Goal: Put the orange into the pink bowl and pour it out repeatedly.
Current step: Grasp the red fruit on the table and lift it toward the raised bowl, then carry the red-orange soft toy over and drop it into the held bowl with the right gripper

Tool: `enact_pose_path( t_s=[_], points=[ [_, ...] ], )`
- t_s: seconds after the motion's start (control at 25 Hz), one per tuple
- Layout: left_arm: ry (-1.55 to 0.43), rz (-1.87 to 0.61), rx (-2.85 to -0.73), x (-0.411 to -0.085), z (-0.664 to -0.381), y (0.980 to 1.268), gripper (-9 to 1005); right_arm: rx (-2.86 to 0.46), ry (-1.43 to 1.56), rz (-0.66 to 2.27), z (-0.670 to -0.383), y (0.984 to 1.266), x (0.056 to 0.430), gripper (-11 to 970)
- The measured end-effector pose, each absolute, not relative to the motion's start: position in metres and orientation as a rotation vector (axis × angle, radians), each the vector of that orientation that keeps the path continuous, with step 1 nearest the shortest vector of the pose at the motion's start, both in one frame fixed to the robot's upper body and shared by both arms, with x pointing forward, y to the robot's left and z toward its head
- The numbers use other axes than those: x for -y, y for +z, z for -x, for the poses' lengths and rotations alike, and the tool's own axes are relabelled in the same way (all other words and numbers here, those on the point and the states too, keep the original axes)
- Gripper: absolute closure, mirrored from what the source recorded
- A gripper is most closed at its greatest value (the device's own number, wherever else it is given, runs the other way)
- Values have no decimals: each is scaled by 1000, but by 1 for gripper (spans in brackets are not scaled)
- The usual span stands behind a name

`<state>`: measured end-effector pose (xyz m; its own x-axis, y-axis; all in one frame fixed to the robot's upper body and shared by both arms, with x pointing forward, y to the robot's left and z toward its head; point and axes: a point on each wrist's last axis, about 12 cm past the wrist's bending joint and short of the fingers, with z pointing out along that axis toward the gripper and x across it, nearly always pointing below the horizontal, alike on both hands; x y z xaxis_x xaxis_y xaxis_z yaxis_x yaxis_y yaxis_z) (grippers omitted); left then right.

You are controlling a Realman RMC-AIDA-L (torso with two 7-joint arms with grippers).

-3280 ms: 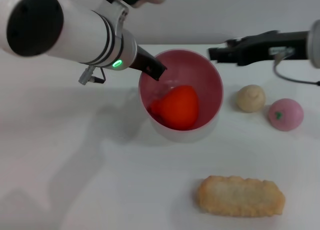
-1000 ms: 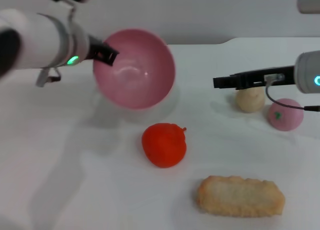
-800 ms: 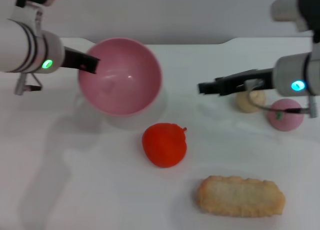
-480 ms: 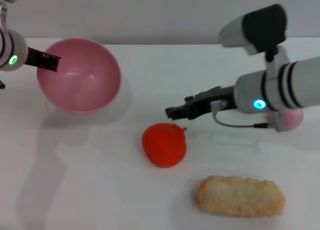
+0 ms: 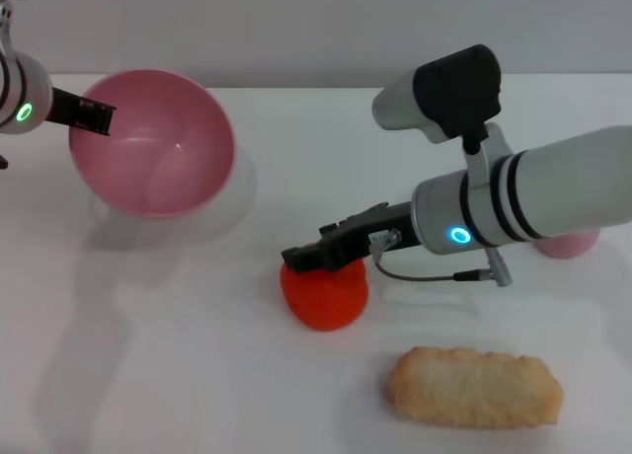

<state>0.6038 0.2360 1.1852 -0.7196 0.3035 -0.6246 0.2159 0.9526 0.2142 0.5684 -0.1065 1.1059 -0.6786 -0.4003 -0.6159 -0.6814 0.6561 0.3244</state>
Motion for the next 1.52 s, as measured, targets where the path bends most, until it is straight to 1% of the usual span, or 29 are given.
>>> enact_pose_path(
  t_s=[0.32, 0.56, 0.72, 1.0, 1.2, 1.36, 1.4, 1.44, 1.52],
  points=[
    [166, -376, -2394, -234, -605, 1187, 951, -2449, 741, 840, -576, 1084, 98, 318],
    [166, -384, -2389, -233, -606, 1188, 951, -2457, 707, 896, -576, 1082, 91, 328],
    [163, -395, -2392, -232, -605, 1188, 951, -2409, 695, 917, -573, 1090, 93, 410],
    [145, -410, -2392, -229, -607, 1187, 951, -2368, 668, 860, -574, 1106, 110, 553],
    [95, -435, -2397, -223, -609, 1184, 951, -2318, 669, 808, -572, 1128, 128, 763],
    [16, -490, -2426, -212, -610, 1176, 951, -2232, 637, 748, -564, 1168, 155, 805],
    [-12, -514, -2438, -206, -610, 1173, 951, -2191, 591, 724, -558, 1189, 169, 815],
    [-24, -531, -2444, -201, -610, 1171, 951, -2191, 591, 724, -558, 1189, 169, 829],
    [-44, -559, -2454, -194, -610, 1168, 951, -2151, 552, 702, -552, 1208, 180, 856]
  ],
)
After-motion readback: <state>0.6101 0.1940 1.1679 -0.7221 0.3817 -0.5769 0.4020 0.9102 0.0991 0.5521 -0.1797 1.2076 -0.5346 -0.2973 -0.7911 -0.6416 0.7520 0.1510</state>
